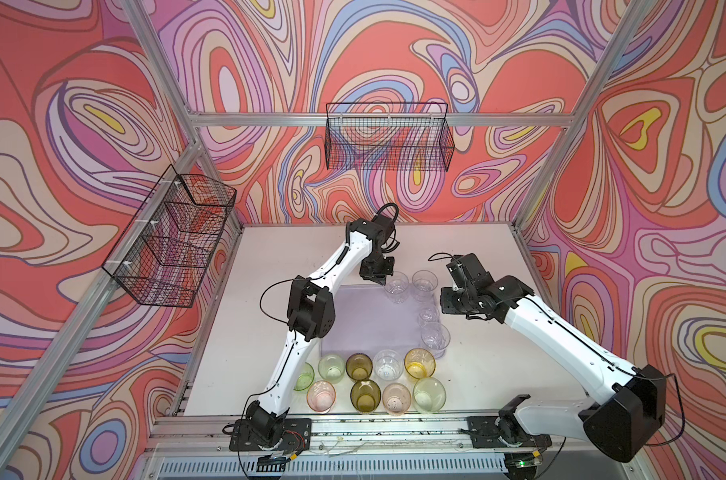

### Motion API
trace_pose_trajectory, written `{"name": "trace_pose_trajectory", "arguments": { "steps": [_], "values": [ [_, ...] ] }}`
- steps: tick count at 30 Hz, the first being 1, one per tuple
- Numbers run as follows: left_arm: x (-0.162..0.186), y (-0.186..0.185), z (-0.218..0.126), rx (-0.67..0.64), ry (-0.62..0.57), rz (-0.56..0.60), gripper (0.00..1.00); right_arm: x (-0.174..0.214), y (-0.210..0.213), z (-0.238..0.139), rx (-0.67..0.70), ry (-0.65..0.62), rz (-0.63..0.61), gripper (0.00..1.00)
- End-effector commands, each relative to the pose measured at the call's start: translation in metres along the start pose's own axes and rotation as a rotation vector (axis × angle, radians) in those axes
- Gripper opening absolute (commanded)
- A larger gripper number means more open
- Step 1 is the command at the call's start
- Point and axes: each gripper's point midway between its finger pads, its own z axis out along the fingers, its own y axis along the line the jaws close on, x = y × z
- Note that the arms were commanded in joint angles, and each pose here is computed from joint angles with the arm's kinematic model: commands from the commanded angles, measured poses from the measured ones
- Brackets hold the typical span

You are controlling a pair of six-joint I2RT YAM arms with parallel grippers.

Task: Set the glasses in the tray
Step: 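Open the left gripper to release the clear cup on the tray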

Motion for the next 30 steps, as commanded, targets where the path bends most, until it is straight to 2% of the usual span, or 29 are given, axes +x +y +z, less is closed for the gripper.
{"name": "trace_pose_trajectory", "arguments": {
  "steps": [1, 15, 22, 30],
  "values": [
    [-0.003, -0.008, 0.002, 0.022, -0.007, 0.001, 0.11, 0.002, -0.005, 0.000, 0.016, -0.004, 0.010, 0.43],
    [-0.006, -0.015, 0.005, 0.057, -0.014, -0.007, 0.14, 0.003, -0.006, -0.002, 0.021, -0.003, 0.012, 0.43],
    [-0.006, -0.015, 0.000, 0.053, -0.020, -0.003, 0.24, 0.002, -0.002, -0.003, 0.000, -0.002, -0.004, 0.43],
    [-0.007, -0.019, -0.030, 0.056, -0.077, 0.019, 0.35, -0.006, 0.008, -0.017, -0.059, -0.019, -0.049, 0.45]
  ]
}}
